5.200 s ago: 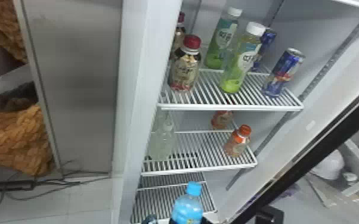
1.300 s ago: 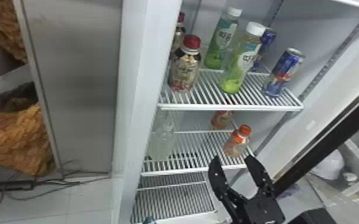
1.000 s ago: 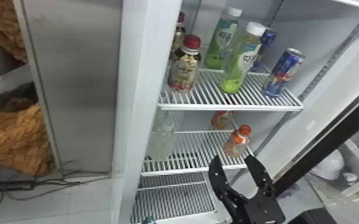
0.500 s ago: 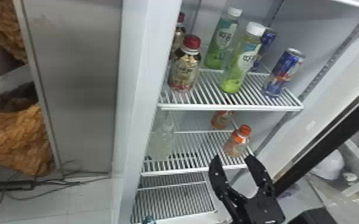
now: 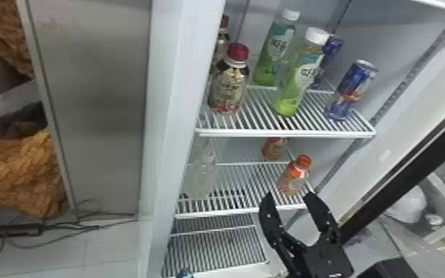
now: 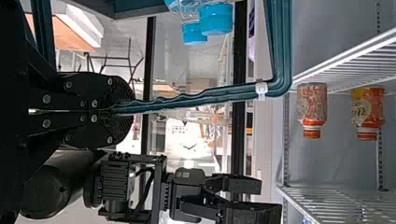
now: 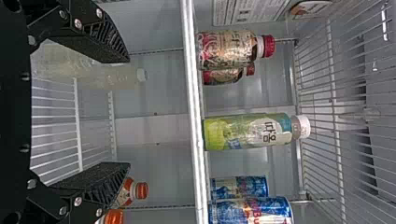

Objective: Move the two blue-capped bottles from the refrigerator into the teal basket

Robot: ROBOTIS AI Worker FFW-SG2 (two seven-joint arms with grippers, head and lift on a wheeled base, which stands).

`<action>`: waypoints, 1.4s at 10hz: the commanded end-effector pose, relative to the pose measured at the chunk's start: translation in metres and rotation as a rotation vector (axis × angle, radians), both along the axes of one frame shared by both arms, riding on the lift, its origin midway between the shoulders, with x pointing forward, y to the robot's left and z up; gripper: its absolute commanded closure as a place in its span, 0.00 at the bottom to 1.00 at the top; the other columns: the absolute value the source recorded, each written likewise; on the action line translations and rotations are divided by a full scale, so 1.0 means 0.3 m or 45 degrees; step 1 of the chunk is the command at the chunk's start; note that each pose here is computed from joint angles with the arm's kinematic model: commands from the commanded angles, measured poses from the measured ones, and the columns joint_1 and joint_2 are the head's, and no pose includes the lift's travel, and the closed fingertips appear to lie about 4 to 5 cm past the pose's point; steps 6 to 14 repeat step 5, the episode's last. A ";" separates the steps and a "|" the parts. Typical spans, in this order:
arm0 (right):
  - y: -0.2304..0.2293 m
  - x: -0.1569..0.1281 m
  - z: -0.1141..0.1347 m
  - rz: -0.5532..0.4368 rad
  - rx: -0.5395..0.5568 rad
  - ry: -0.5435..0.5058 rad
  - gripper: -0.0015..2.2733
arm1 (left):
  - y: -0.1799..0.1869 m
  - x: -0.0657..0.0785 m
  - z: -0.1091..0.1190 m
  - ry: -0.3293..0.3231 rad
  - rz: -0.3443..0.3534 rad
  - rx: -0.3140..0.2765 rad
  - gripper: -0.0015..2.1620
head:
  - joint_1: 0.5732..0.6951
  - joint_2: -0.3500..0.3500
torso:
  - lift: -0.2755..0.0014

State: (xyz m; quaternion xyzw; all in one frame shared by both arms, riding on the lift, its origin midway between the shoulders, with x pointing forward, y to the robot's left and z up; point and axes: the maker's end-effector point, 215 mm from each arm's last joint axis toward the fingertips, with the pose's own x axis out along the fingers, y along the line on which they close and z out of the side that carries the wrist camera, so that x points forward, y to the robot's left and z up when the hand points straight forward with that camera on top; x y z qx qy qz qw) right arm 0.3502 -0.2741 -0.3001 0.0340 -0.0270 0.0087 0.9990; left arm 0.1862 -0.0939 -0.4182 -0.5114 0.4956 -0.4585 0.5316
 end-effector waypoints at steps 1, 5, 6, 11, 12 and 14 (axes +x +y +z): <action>0.000 0.000 0.001 0.000 0.001 -0.001 0.11 | 0.000 0.000 0.000 -0.001 -0.001 0.000 0.52 | 1.00 0.00 | 0.50; -0.001 0.002 -0.001 -0.001 0.003 -0.001 0.11 | 0.000 0.000 0.000 -0.001 -0.001 0.000 0.52 | 1.00 0.00 | 0.50; -0.001 0.002 -0.001 -0.001 0.003 -0.001 0.11 | 0.000 0.000 0.000 -0.001 -0.001 0.000 0.52 | 1.00 0.00 | 0.50; -0.001 0.002 -0.001 -0.001 0.003 -0.001 0.11 | 0.000 0.000 0.000 -0.001 -0.001 0.000 0.52 | 1.00 0.00 | 0.50; -0.001 0.002 -0.001 -0.001 0.003 -0.001 0.11 | 0.000 0.000 0.000 -0.001 -0.001 0.000 0.52 | 1.00 0.00 | 0.50; -0.001 0.002 -0.001 -0.001 0.003 -0.001 0.11 | 0.000 0.000 0.000 -0.001 -0.001 0.000 0.52 | 1.00 0.00 | 0.50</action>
